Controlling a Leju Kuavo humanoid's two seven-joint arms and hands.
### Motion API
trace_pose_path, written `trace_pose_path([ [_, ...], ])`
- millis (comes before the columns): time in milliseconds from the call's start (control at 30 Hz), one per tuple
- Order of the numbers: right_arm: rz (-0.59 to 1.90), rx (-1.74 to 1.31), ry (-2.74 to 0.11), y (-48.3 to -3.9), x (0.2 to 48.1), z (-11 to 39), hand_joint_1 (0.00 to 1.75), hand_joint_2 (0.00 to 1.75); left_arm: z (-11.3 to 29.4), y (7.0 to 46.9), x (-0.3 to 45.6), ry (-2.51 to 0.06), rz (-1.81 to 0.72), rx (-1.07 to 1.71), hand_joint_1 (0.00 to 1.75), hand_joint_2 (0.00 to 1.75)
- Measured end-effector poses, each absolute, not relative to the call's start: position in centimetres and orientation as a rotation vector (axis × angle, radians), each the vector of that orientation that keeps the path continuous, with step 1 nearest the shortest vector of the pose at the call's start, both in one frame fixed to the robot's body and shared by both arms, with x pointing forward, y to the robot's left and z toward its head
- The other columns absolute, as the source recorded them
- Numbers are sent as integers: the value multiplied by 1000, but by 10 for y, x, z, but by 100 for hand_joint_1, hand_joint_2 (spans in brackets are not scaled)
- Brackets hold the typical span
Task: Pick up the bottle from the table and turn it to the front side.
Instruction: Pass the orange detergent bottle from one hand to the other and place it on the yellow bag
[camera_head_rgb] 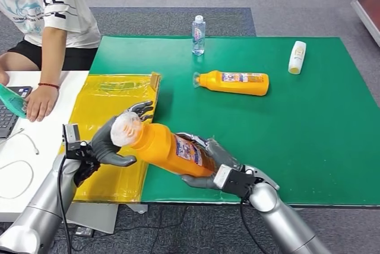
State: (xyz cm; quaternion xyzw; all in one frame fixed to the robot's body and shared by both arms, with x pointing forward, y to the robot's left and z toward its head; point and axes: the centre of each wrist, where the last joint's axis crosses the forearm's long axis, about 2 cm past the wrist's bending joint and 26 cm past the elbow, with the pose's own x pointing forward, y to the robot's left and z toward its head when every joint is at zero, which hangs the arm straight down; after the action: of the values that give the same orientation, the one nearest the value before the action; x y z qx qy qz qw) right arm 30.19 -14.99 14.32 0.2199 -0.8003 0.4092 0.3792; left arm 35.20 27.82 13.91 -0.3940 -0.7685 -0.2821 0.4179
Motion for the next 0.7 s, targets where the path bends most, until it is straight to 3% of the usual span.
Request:
trace_pose_path([
  [700, 1130, 447, -2124, -119, 302, 158, 175, 175, 134, 238, 369, -1736, -747, -1249, 0, 175],
])
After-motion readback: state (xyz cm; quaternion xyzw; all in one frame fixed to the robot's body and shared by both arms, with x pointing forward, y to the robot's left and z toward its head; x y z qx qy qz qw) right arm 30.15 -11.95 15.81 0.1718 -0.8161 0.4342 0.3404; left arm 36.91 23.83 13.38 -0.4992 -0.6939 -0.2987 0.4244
